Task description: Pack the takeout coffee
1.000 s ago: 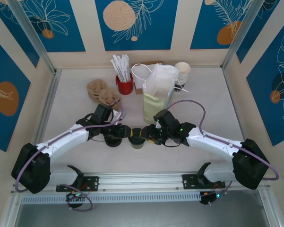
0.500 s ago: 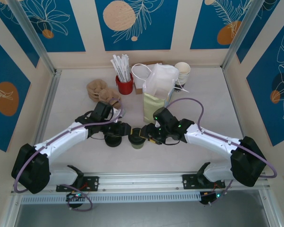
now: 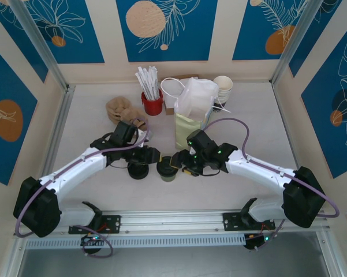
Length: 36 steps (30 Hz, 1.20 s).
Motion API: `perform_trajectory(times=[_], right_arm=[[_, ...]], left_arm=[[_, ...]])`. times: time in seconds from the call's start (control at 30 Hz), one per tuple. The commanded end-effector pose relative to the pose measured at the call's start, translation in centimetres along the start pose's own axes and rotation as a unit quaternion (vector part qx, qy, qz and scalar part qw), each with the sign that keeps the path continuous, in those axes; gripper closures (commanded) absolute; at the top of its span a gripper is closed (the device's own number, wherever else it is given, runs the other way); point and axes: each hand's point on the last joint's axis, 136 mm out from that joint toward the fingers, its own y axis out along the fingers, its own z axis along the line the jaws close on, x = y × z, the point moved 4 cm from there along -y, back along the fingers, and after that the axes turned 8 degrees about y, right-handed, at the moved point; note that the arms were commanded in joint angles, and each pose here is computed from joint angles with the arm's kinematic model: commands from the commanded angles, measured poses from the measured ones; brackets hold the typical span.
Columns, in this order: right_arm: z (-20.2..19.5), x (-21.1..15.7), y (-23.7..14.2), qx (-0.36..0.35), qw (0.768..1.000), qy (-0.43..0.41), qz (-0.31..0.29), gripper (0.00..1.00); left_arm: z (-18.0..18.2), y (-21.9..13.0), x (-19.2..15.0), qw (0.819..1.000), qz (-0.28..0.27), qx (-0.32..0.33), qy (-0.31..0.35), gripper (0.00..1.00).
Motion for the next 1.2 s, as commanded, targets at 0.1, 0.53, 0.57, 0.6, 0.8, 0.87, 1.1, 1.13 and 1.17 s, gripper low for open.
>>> perform_trajectory(times=[0.1, 0.53, 0.57, 0.6, 0.8, 0.87, 1.1, 1.13, 1.17], right_arm=[[2.6, -0.3, -2.6, 0.028, 0.999, -0.028, -0.009, 0.40], [7.0, -1.7, -8.7, 0.113, 0.988, -0.104, -0.022, 0.41], [7.3, -1.7, -9.2, 0.121, 0.986, -0.111, -0.025, 0.41], [7.5, -1.7, -9.7, 0.128, 0.984, -0.117, -0.028, 0.41], [7.7, -1.3, -12.4, 0.162, 0.975, -0.143, -0.057, 0.41], [7.3, -0.8, -13.2, 0.176, 0.972, -0.140, -0.062, 0.41], [5.2, 1.2, -15.5, 0.215, 0.966, -0.115, -0.080, 0.41], [4.9, 1.5, -15.8, 0.219, 0.966, -0.113, -0.082, 0.41], [4.6, 1.7, -16.1, 0.222, 0.965, -0.108, -0.084, 0.41]], left_arm=[[-1.3, -2.7, 1.5, 0.998, -0.047, 0.038, 0.030, 0.56], [-2.3, -8.9, 4.4, 0.974, -0.182, 0.131, 0.032, 0.42], [-2.2, -9.5, 4.7, 0.969, -0.202, 0.138, 0.028, 0.39], [-2.0, -9.9, 4.9, 0.965, -0.216, 0.146, 0.025, 0.37], [0.4, -12.1, 5.8, 0.931, -0.300, 0.207, -0.021, 0.25], [1.3, -12.5, 6.2, 0.921, -0.320, 0.220, -0.038, 0.25], [4.8, -12.3, 7.6, 0.896, -0.355, 0.244, -0.103, 0.24], [5.3, -12.3, 7.8, 0.894, -0.357, 0.245, -0.113, 0.24], [6.0, -12.1, 8.0, 0.891, -0.359, 0.247, -0.127, 0.24]])
